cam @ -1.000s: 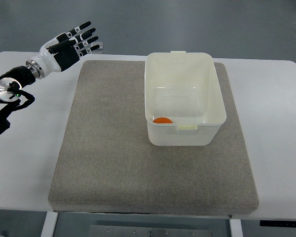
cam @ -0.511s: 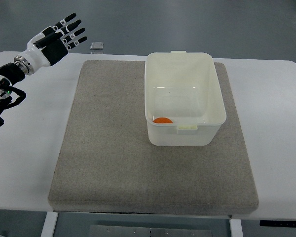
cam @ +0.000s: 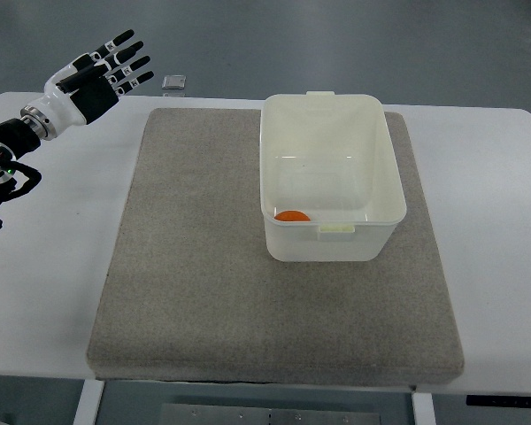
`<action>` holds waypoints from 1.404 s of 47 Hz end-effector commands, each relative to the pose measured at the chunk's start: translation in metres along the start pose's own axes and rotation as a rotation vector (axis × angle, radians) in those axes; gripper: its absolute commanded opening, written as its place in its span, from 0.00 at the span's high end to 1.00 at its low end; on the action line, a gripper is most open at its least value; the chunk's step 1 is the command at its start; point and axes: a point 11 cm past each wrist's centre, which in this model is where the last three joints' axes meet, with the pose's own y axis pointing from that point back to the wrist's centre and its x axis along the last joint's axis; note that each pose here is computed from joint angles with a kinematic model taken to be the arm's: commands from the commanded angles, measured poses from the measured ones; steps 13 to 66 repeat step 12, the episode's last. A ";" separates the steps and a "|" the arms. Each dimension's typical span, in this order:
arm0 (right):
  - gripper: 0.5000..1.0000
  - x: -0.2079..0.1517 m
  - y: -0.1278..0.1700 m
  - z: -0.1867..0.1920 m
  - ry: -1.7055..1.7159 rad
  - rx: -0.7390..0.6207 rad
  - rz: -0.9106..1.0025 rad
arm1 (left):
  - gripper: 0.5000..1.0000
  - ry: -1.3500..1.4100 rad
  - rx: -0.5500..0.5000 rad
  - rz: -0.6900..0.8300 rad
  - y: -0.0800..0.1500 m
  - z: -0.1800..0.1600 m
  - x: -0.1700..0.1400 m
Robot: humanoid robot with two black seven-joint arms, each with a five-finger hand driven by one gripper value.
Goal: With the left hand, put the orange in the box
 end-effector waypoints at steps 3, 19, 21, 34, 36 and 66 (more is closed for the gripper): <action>0.15 0.000 0.000 -0.002 -0.011 0.004 0.004 | 0.01 -0.002 0.003 0.001 0.000 -0.001 0.000; 0.15 0.001 0.000 -0.004 -0.005 0.012 0.009 | 0.01 -0.004 0.006 0.001 0.000 -0.001 0.000; 0.15 0.001 0.000 -0.004 -0.005 0.012 0.009 | 0.01 -0.004 0.006 0.001 0.000 -0.001 0.000; 0.15 0.001 0.000 -0.004 -0.005 0.012 0.009 | 0.01 -0.004 0.006 0.001 0.000 -0.001 0.000; 0.15 0.001 0.000 -0.004 -0.005 0.012 0.009 | 0.01 -0.004 0.006 0.001 0.000 -0.001 0.000; 0.15 0.001 0.000 -0.004 -0.005 0.012 0.009 | 0.01 -0.004 0.006 0.001 0.000 -0.001 0.000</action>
